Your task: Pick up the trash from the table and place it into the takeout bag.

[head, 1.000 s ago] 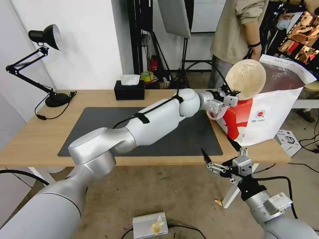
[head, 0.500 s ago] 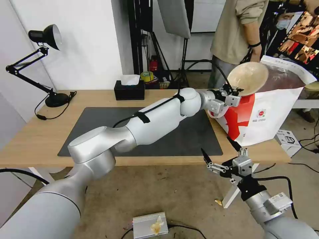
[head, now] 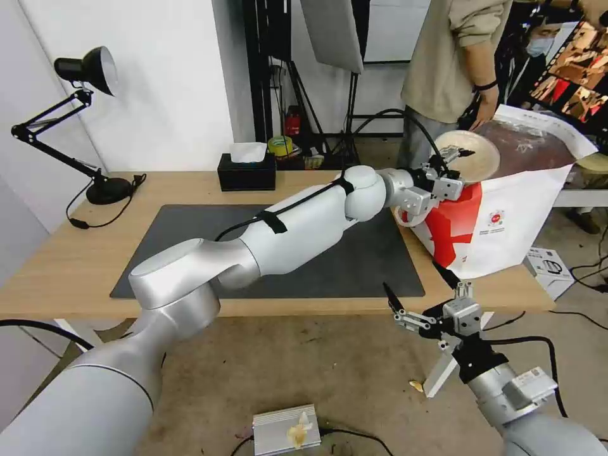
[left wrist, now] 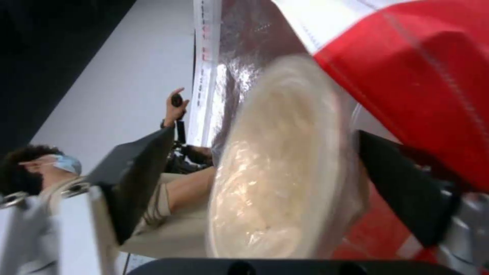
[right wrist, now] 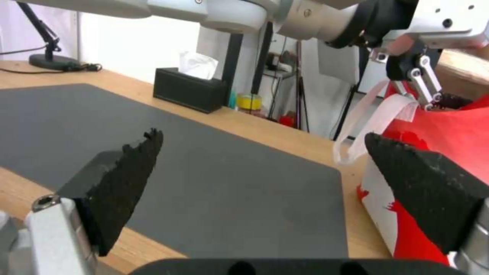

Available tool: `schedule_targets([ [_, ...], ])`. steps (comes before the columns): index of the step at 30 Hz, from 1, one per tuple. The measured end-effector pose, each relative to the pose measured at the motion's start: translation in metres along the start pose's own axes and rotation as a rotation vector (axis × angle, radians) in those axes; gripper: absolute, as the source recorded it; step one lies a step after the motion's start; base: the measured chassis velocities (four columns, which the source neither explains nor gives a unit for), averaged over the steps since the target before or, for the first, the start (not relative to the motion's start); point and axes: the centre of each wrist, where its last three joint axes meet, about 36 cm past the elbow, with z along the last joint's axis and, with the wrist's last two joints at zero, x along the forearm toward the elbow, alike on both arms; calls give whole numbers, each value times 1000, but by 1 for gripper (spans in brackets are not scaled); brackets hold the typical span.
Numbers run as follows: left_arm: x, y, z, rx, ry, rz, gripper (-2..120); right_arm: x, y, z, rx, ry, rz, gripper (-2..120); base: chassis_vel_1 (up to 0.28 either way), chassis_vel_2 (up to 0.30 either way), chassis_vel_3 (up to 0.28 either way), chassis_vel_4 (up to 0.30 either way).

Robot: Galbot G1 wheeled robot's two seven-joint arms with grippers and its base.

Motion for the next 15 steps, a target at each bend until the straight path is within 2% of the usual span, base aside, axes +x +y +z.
schedule_targets([
  [9, -1, 4, -4, -7, -12, -42, 100, 0, 0, 0, 0, 0, 0, 100, 0, 0, 0, 0],
  [15, -1, 13, -7, -20, -22, -70, 100, 0, 0, 0, 0, 0, 0, 100, 0, 0, 0, 0],
])
